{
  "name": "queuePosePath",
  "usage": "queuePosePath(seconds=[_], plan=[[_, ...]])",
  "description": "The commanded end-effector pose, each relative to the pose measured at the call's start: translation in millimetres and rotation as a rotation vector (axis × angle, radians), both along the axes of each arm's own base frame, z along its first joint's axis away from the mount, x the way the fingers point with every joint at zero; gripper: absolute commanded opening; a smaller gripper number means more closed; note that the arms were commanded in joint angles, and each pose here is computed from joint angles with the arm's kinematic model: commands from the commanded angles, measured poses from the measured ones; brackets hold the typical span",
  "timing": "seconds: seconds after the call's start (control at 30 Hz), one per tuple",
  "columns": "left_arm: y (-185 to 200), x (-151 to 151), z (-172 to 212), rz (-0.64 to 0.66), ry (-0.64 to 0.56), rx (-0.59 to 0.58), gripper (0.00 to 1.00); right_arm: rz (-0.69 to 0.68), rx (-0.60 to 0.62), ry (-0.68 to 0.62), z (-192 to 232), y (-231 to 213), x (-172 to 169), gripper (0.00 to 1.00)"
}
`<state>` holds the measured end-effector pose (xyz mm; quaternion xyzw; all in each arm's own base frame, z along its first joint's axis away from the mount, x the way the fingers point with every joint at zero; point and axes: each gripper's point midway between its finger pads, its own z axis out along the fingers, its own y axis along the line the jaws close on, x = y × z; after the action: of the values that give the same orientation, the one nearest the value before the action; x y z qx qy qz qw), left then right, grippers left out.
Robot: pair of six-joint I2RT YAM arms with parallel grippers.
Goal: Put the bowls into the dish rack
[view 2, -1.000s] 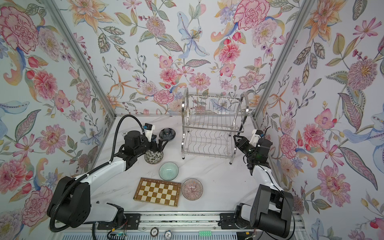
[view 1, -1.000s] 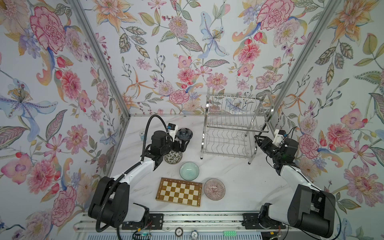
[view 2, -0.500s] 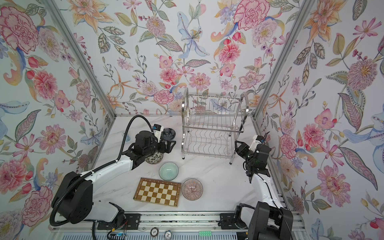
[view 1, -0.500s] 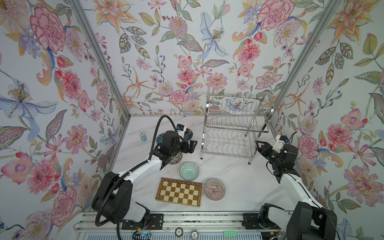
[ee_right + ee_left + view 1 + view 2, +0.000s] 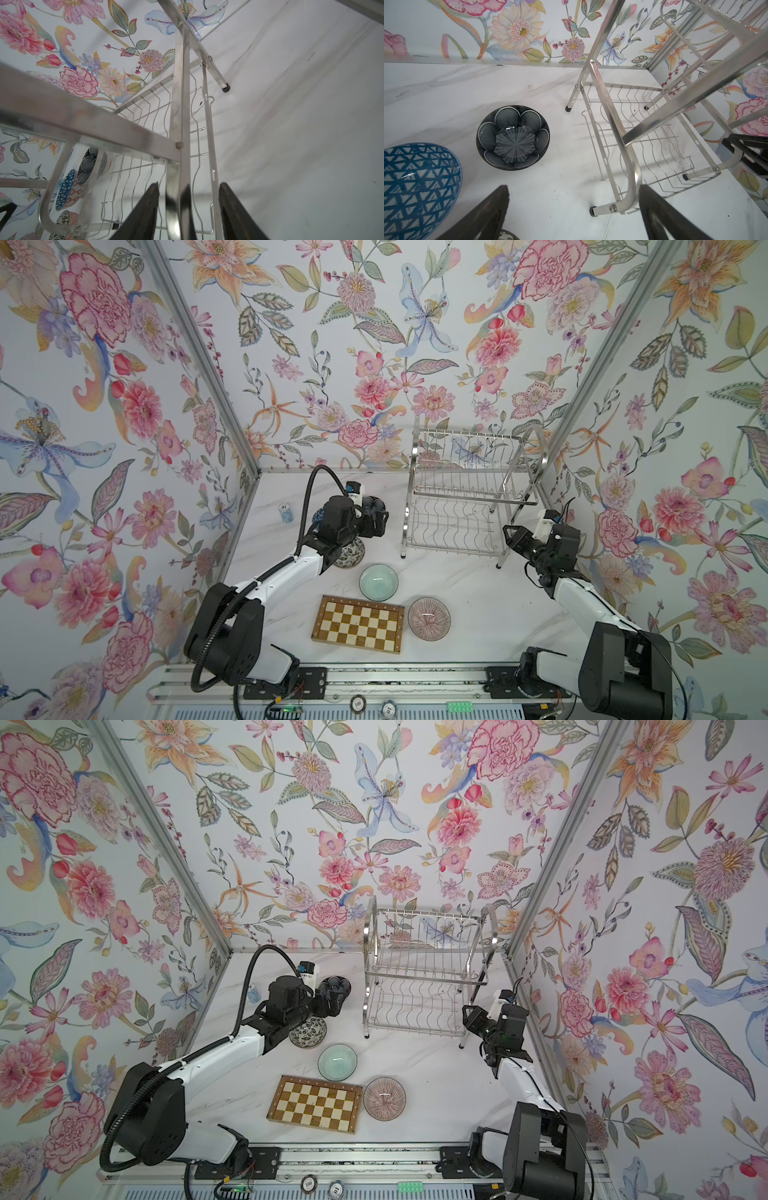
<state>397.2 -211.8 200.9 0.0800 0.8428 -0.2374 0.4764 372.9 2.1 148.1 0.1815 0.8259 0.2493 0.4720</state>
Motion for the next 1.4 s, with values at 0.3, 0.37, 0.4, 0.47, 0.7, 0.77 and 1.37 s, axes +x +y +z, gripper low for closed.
queuePosePath(seconds=[0.3, 0.37, 0.4, 0.47, 0.7, 0.77, 1.37], plan=[[65.0, 0.1, 26.6, 0.118, -0.054, 0.066, 0.99, 0.021, -0.043, -0.063, 12.2, 9.1, 38.7, 0.29], [72.7, -1.2, 27.9, 0.131, -0.062, 0.073, 0.99, 0.028, -0.057, -0.071, 12.5, 9.3, 43.0, 0.28], [75.2, -2.1, 28.2, 0.135, -0.066, 0.074, 0.99, 0.029, -0.063, -0.074, 13.0, 8.9, 45.2, 0.27], [79.6, -3.8, 29.2, 0.139, -0.076, 0.077, 0.99, 0.037, -0.071, -0.078, 14.2, 9.0, 49.8, 0.27], [86.7, -4.5, 24.8, 0.144, -0.087, 0.106, 0.99, 0.092, -0.098, -0.102, 16.9, 13.1, 64.9, 0.25], [87.8, -4.1, 23.5, 0.142, -0.091, 0.105, 0.99, 0.133, -0.112, -0.099, 16.5, 15.5, 69.1, 0.24], [87.2, -2.6, 15.9, 0.116, -0.111, 0.093, 0.99, 0.260, -0.127, -0.064, 6.5, 33.1, 92.8, 0.24]])
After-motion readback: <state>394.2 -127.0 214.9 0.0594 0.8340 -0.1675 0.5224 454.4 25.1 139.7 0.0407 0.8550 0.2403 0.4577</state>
